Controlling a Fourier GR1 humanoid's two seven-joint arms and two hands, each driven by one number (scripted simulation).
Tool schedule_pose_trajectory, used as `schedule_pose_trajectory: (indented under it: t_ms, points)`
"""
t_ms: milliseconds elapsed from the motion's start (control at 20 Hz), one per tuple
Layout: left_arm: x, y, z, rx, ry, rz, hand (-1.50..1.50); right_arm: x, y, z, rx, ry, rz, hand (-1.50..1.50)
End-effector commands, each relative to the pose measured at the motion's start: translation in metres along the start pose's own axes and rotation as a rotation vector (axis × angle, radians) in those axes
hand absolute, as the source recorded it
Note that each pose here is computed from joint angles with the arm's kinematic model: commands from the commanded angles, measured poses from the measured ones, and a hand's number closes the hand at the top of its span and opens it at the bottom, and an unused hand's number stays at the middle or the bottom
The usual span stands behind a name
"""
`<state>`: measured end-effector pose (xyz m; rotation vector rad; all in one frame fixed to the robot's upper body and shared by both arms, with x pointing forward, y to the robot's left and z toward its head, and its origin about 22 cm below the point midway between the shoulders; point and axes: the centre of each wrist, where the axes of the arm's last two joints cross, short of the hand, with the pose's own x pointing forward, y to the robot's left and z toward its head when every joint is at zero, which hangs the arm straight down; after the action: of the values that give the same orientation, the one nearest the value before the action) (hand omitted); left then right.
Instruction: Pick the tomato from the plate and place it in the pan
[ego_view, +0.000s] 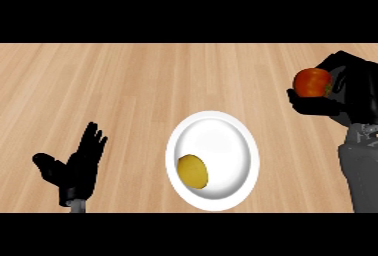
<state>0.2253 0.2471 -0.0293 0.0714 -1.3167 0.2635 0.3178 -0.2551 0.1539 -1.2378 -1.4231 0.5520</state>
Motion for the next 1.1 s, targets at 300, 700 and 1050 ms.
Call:
schedule_pose_trajectory:
  t_ms: [300,700,1050]
  points:
    - [-0.021,-0.01,0.007,-0.026,0.07,-0.015,0.0,-0.09,0.007,-0.075,-0.086,0.065,0.064,1.5]
    - [0.003,-0.009,-0.012,-0.04,0.051,-0.009,0.0,-0.156,0.021,-0.09,-0.098,0.15,0.025,1.5]
    - [-0.001,-0.017,-0.002,-0.083,0.044,-0.033,0.0,-0.193,0.006,-0.093,0.094,0.288,0.122,-1.5]
